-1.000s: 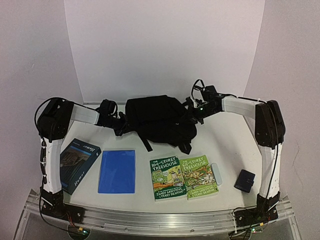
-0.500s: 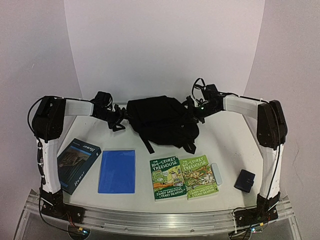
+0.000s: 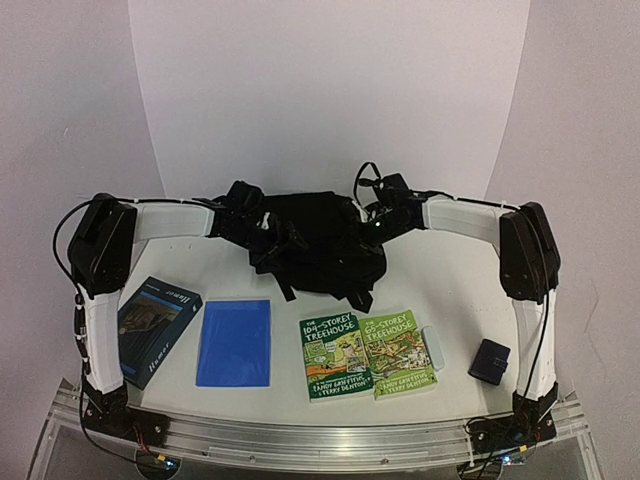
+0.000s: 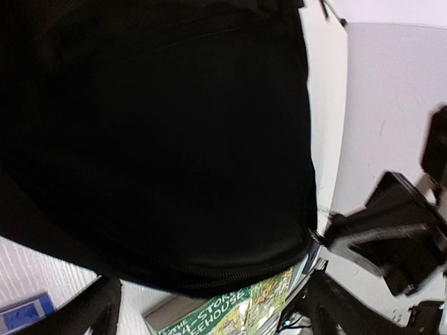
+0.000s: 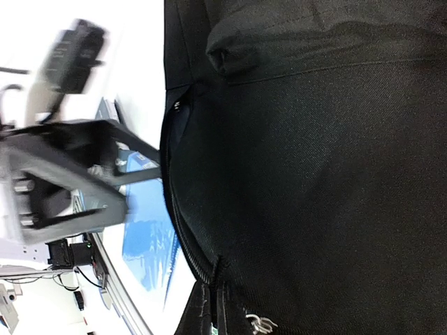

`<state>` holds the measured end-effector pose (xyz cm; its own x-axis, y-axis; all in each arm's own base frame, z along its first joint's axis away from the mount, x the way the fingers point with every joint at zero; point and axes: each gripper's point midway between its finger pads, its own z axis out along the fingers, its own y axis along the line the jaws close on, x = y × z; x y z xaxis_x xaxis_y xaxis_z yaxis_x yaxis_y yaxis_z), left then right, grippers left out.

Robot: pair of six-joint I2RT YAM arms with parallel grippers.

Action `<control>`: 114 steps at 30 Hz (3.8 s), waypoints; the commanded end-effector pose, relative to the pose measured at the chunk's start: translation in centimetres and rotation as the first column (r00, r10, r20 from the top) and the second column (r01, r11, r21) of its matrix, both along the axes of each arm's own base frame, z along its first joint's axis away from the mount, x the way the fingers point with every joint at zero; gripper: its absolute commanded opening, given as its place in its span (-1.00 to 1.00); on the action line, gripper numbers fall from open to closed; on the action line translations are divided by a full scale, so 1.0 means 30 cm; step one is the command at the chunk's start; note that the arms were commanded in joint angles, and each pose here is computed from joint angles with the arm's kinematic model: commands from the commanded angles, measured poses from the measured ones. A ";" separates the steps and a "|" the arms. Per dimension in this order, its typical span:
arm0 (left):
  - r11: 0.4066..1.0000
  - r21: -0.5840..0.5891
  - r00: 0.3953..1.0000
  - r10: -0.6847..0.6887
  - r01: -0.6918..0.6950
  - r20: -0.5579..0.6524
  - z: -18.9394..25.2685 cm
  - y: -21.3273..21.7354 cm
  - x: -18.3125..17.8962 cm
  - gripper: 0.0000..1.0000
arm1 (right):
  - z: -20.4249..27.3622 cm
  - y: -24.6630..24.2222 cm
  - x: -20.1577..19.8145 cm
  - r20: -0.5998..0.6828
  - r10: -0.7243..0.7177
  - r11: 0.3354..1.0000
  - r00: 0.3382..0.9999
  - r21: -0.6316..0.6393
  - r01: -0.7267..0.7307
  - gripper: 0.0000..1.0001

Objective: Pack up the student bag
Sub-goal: Unzip the student bag at the center of the board.

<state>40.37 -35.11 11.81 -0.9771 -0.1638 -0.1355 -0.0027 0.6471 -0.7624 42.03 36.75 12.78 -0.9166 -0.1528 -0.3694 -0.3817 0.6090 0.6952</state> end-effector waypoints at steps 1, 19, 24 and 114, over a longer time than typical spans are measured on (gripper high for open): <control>1.000 0.002 0.998 0.032 -0.031 -0.056 -0.038 0.002 0.035 0.60 | 0.081 0.023 0.041 0.059 -0.004 0.998 0.998 0.057 0.000 -1.00; 0.979 0.101 0.979 0.184 -0.175 -0.088 -0.073 0.309 0.094 -0.99 | -0.062 -0.397 0.098 0.050 -0.191 0.974 0.980 -0.112 0.196 -1.00; 0.977 0.114 0.978 0.190 -0.179 -0.086 -0.088 0.387 0.119 -1.00 | -0.079 -0.476 0.145 0.079 -0.229 0.960 0.970 -0.145 0.239 -1.00; 0.662 0.580 0.523 -0.742 0.475 0.419 0.036 -0.385 -0.196 0.06 | 0.052 -0.209 0.215 0.048 -0.180 0.982 0.983 0.059 0.177 -1.00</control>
